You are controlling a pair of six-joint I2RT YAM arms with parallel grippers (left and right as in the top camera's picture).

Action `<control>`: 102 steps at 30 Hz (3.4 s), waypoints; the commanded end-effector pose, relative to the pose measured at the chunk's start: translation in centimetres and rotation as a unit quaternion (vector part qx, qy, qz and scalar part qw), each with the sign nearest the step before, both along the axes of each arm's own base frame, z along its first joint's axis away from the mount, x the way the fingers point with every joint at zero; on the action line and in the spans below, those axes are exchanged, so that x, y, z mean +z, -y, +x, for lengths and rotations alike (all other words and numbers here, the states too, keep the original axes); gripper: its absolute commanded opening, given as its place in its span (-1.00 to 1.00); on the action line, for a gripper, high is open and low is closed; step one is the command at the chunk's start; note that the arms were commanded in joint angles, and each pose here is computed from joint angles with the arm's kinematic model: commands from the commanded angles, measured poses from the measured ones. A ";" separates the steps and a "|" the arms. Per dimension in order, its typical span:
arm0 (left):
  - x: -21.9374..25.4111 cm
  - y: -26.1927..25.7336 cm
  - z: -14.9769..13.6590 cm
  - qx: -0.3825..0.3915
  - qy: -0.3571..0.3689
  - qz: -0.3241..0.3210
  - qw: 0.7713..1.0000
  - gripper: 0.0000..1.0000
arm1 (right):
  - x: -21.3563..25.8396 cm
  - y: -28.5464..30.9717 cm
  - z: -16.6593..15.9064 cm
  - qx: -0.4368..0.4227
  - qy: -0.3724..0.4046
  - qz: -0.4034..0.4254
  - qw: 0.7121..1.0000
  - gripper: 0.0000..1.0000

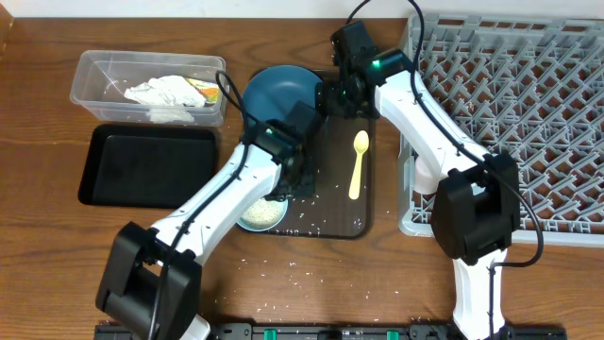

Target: Sort waste into correct bins and load items into the dishwasher rack

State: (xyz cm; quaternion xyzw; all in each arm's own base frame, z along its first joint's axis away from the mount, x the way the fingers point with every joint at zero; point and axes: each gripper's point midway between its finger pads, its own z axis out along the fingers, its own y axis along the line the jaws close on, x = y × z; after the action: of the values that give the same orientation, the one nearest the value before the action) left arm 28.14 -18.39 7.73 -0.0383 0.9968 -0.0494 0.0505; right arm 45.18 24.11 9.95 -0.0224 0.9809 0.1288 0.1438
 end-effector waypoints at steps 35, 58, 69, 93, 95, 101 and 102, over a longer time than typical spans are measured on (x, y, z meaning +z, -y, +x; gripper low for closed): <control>2.4 -1.9 0.2 0.022 -0.001 0.005 1.000 -0.88 | 1.1 2.9 0.6 0.001 0.005 -0.012 1.000 0.98; 12.3 -16.8 5.8 0.101 0.119 -0.230 0.961 -0.88 | 0.8 3.3 0.2 -0.001 -0.008 -0.017 1.000 0.99; 9.8 -20.8 7.9 0.132 0.114 -0.429 0.886 -0.88 | 0.8 3.4 0.2 -0.002 -0.007 -0.021 1.000 0.98; 12.3 -27.0 9.2 0.230 0.172 -0.632 0.720 -0.88 | 0.8 3.1 0.1 0.001 -0.007 -0.020 1.000 0.98; 12.3 -27.6 9.1 0.244 0.168 -0.634 0.714 -0.88 | 0.8 3.1 0.1 0.001 -0.007 -0.020 1.000 0.99; 12.3 -28.6 8.8 0.275 0.153 -0.641 0.700 -0.87 | 0.9 3.0 0.1 0.001 -0.005 -0.020 1.000 0.99; 12.3 -28.6 8.8 0.277 0.151 -0.642 0.699 -0.88 | 0.9 3.0 0.1 0.001 -0.005 -0.020 1.000 0.98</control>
State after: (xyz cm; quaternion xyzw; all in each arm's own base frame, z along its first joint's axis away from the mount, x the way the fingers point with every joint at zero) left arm 36.85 9.93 19.85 -0.3106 0.6684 -0.6494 0.1873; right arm 44.79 21.52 9.41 -0.0241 0.9865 0.1092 0.1198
